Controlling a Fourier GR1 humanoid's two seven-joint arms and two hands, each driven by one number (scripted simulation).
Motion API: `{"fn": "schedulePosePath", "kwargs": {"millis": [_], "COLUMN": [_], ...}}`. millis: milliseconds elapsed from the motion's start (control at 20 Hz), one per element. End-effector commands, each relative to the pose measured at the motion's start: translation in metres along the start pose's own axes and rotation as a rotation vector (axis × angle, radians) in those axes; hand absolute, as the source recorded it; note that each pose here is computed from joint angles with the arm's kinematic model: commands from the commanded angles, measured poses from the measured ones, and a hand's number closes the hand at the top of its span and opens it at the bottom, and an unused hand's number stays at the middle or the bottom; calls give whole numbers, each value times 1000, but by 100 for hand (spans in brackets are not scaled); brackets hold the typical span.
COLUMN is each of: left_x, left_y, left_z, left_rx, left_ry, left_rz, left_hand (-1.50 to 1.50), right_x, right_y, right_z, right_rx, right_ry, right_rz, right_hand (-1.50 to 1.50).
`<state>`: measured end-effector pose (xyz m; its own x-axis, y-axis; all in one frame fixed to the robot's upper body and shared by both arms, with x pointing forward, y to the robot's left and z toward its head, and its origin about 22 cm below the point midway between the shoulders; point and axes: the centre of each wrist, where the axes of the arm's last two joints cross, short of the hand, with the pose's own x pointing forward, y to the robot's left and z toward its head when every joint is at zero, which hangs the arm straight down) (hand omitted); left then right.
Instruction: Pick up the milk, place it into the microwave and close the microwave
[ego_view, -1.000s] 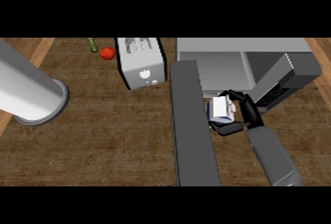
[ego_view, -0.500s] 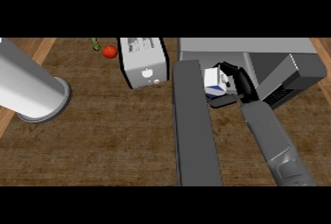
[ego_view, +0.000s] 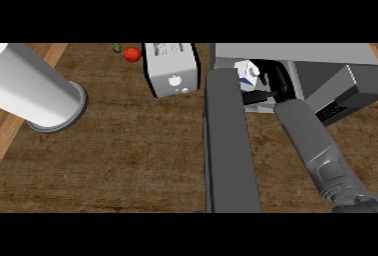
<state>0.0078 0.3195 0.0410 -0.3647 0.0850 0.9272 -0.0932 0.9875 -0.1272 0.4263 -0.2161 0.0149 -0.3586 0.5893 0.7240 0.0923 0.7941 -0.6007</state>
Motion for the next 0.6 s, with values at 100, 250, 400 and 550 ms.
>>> {"fn": "schedulePosePath", "kwargs": {"millis": [100,250,400,550], "left_x": [-16,-22,-19,-27], "left_y": [4,-3,-2,2], "left_z": [-12,-16,-23,-23], "left_rx": [-33,-15,-43,-49], "left_ry": [0,-2,-7,11], "left_rz": [4,3,-5,-18], "left_hand": [-150,-150,-150,-150], "right_x": [1,1,1,-12], "right_y": [-22,-7,-19,-26], "right_z": [-14,-8,-14,-4], "right_rx": [-171,-250,-273,-229], "right_ry": [134,143,128,118], "right_rz": [50,46,83,197], "right_hand": [150,-150,-150,-150]}}
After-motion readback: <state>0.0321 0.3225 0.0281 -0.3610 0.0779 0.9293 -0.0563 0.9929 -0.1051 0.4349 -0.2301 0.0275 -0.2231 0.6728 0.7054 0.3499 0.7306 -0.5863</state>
